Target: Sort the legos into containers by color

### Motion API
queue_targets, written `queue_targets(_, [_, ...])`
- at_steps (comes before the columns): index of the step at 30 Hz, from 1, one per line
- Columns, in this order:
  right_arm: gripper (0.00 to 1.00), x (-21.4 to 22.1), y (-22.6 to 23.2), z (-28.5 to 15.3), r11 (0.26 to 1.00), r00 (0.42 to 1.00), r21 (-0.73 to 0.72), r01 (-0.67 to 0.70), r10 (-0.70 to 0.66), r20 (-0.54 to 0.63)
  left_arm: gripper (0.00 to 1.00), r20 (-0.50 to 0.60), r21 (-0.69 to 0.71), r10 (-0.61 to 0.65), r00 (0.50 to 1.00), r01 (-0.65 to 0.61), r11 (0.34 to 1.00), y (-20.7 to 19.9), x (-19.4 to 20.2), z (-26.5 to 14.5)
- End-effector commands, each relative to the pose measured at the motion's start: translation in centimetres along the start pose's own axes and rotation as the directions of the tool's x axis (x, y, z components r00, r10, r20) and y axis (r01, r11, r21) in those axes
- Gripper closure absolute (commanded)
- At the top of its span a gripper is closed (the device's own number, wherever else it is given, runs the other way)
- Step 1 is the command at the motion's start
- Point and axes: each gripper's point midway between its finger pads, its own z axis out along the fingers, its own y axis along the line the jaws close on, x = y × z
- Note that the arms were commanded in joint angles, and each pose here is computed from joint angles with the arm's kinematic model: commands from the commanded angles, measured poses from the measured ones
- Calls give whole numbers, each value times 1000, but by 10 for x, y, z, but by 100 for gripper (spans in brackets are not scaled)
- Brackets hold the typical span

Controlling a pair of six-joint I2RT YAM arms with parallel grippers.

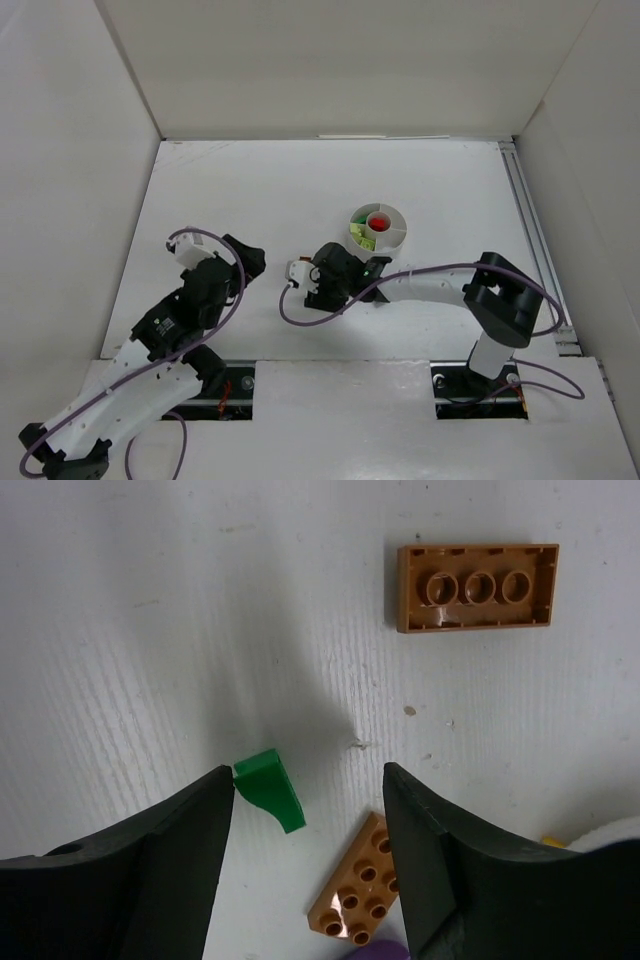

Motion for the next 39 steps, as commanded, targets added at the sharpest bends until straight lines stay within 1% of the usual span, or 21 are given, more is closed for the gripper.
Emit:
queue_targets(1, [34, -20, -2, 2, 1000, 999, -13, 13, -13, 36, 0, 12, -25, -3, 1000, 4, 1000, -1, -5, 1])
queue_targets(2, [34, -13, -1, 4, 1000, 1000, -9, -1, 1, 6, 0, 15, -18, 2, 1000, -2, 1000, -4, -7, 0])
queue_targets(3, [34, -22, -6, 2, 1000, 1000, 0, 0, 0, 25, 0, 15, -18, 3, 1000, -2, 1000, -4, -7, 0])
queue_targets(5, [34, -7, -2, 6, 1000, 998, -9, -29, 29, -48, 0, 15, -18, 3, 1000, -2, 1000, -4, -7, 0])
queue_targets(13, [34, 4, -1, 6, 998, 989, -9, -70, 68, -133, 0, 23, -22, 3, 1000, -2, 1000, -1, -7, 0])
queue_targets(15, [37, 18, 4, 11, 996, 979, -16, -83, 79, -188, 0, 35, -20, -2, 999, 3, 1000, -1, -10, -1])
queue_targets(17, [39, 23, 1, 13, 996, 974, 11, -88, 89, -210, 0, 35, -20, -2, 999, 3, 1000, -1, -10, -1])
queue_targets(18, [43, 26, 2, 15, 996, 972, 8, -89, 89, -219, 0, 39, -13, -7, 999, 8, 1000, -1, -12, -2])
queue_targets(20, [51, 15, -5, 15, 996, 977, 28, -86, 90, -192, 0, 39, -13, -7, 999, 8, 1000, -1, -12, -2])
queue_targets(21, [58, 11, -7, 14, 995, 979, 36, -96, 101, -175, 0, 39, -13, -7, 999, 8, 1000, -1, -12, -2])
queue_targets(22, [60, 8, -8, 11, 995, 981, 39, -96, 101, -166, 0, 39, -13, -7, 999, 8, 1000, -1, -12, -2])
queue_targets(24, [61, 0, -11, 7, 994, 985, 50, -96, 102, -136, 0, 39, -13, -7, 999, 8, 1000, -1, -12, -2])
queue_targets(25, [64, -8, -17, 0, 991, 988, 77, -105, 113, -106, 0, 35, -20, -13, 999, 14, 1000, 0, -11, -2])
queue_targets(27, [65, -10, -23, -8, 989, 989, 108, -103, 113, -97, 0, 47, -17, -18, 999, 19, 1000, 1, -13, -4])
queue_targets(28, [68, -20, -29, -15, 986, 992, 133, -105, 113, -57, 0, 47, -17, -18, 999, 19, 1000, 1, -13, -4])
queue_targets(29, [70, -18, -30, -19, 983, 991, 144, -115, 124, -57, 0, 47, -17, -18, 999, 19, 1000, 1, -13, -4])
queue_targets(32, [71, -34, -42, -36, 971, 991, 199, -131, 132, 8, 0, 51, -9, -24, 998, 25, 1000, -2, -15, -3])
queue_targets(33, [71, -47, -52, -47, 961, 990, 238, -139, 130, 55, 0, 66, 0, -35, 997, 35, 999, -6, -19, -5])
queue_targets(34, [71, -46, -55, -48, 957, 990, 252, -140, 131, 51, 0, 67, 1, -35, 997, 35, 999, -6, -19, -5])
queue_targets(35, [72, -58, -65, -58, 948, 986, 274, -158, 135, 101, 0, 66, -1, -25, 998, 25, 1000, -7, -19, -3])
queue_targets(39, [75, -71, -108, -82, 919, 966, 319, -233, 179, 188, 0, 78, -2, -28, 997, 28, 1000, -12, -23, -2])
